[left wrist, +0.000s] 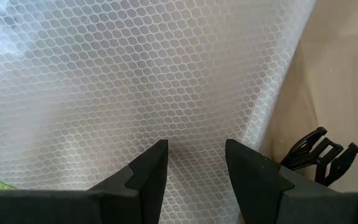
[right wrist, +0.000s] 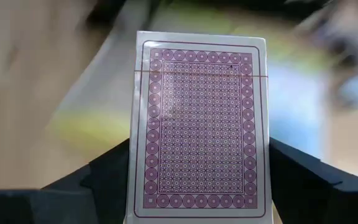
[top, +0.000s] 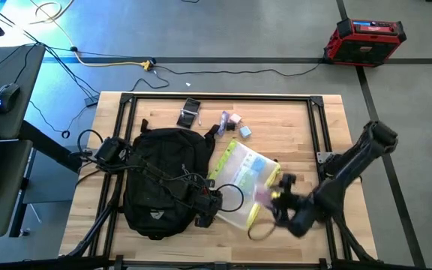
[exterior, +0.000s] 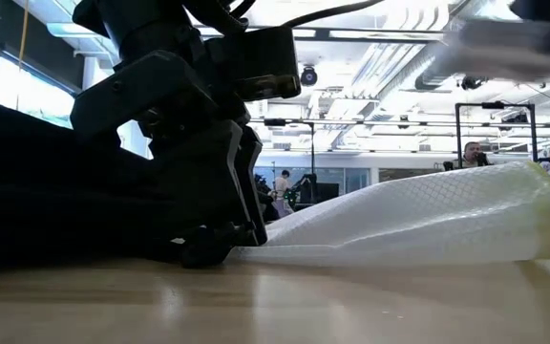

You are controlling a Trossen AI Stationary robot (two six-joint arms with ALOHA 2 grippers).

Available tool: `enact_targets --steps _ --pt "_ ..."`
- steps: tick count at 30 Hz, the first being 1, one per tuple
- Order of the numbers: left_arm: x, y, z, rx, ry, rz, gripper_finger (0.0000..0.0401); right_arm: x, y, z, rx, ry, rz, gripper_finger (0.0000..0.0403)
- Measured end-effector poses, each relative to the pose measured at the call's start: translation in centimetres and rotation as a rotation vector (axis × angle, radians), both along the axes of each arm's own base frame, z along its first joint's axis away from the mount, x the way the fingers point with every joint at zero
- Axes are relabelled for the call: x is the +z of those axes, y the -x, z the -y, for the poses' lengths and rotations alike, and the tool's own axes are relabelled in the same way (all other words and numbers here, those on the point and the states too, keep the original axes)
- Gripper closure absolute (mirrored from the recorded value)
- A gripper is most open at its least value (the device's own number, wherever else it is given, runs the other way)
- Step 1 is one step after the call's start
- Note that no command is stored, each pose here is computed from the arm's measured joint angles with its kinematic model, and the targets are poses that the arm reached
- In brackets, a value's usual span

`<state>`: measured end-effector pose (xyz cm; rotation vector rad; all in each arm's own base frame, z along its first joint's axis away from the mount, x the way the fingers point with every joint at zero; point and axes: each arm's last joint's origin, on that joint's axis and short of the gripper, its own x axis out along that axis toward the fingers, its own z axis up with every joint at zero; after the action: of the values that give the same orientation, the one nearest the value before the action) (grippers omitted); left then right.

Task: Unpack backpack
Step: Remove the purple playing card box from the green zip bag

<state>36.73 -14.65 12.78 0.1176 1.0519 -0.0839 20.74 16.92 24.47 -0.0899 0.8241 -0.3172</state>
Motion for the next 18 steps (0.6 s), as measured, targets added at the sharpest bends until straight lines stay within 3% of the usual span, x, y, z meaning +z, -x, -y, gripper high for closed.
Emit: enact_targets --steps 3,9,13,18 --pt "0.0 -0.1 0.0 0.000 0.004 0.008 0.0256 1.6 -1.7 4.1 -0.126 0.097 0.068 0.0123" --pt "0.1 -0.1 0.0 0.000 0.006 0.012 0.0256 1.4 -4.8 15.3 -0.400 0.194 -0.084 0.0123" --pt "0.1 -0.1 0.1 -0.002 0.009 0.013 0.0256 -1.5 -4.2 23.4 -0.539 0.050 -0.167 0.0123" --pt "0.1 -0.1 0.1 -0.003 0.011 0.012 0.0256 -4.5 -2.3 29.9 -0.683 -0.110 0.040 0.0123"
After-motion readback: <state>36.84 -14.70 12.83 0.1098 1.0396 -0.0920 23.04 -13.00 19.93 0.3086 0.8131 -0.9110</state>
